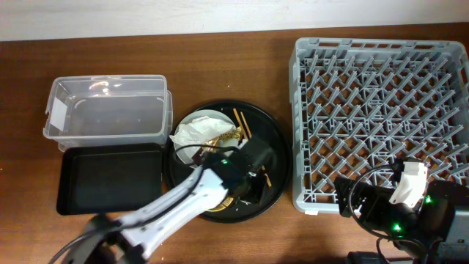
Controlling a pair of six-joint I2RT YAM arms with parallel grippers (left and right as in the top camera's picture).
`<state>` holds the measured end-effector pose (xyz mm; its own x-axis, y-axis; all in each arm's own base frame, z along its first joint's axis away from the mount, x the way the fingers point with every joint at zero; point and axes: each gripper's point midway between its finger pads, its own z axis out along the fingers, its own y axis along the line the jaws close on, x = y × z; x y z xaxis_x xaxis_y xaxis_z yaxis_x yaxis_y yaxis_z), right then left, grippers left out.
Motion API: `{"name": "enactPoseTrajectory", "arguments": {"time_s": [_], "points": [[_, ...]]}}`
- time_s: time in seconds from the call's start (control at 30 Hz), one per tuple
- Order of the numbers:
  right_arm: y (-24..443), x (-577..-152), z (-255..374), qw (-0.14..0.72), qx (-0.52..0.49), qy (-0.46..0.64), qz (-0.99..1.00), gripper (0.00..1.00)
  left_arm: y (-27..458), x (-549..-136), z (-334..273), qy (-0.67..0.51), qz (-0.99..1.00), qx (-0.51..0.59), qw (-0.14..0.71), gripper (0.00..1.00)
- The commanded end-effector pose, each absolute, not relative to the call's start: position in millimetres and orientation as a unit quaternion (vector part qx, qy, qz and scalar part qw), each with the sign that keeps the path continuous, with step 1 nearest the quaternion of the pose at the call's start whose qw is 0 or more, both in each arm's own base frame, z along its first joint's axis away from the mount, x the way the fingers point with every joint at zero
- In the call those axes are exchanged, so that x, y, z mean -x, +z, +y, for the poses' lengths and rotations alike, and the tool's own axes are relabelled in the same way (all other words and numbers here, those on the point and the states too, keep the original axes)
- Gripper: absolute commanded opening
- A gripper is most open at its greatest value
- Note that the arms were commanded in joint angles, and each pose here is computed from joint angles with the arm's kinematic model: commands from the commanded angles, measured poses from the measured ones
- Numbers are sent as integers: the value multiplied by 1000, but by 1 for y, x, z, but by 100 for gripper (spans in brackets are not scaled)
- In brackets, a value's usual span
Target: Sort waste into correct bins and load items into the dishwasher rack
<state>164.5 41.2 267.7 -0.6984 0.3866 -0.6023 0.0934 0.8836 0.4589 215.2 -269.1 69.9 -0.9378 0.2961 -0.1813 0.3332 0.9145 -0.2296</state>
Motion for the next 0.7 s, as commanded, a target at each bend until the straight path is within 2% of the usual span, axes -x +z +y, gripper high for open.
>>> {"name": "enactPoseTrajectory", "arguments": {"time_s": [0.0,0.1,0.13,0.2,0.27,0.3,0.5,0.53,0.6,0.63,0.67], "points": [[272,-164,38,370,-141,196,897,99,58,-219,-268,-115,982,-130,70,24],[272,-164,38,370,-141,196,897,99,64,-219,-270,-123,981,-131,74,25],[272,-164,38,370,-141,196,897,99,70,-220,-271,-126,980,-131,78,28],[272,-164,38,370,-141,196,897,99,99,-223,-273,-140,976,-138,96,39],[272,-164,38,370,-141,196,897,99,123,-226,-264,-135,974,-135,125,62],[272,-164,38,370,-141,196,897,99,124,-228,-255,-114,975,-131,136,67],[271,-163,38,368,-142,196,898,99,75,-220,-245,-67,986,-125,86,68],[271,-163,38,367,-142,196,898,99,68,-217,-253,-77,986,-131,74,65],[271,-163,38,366,-142,196,898,99,59,-210,-264,-88,984,-143,58,38],[271,-163,38,367,-142,196,898,99,57,-207,-266,-87,984,-147,56,0],[271,-163,39,366,-142,196,898,99,57,-205,-266,-84,984,-149,54,0]]}}
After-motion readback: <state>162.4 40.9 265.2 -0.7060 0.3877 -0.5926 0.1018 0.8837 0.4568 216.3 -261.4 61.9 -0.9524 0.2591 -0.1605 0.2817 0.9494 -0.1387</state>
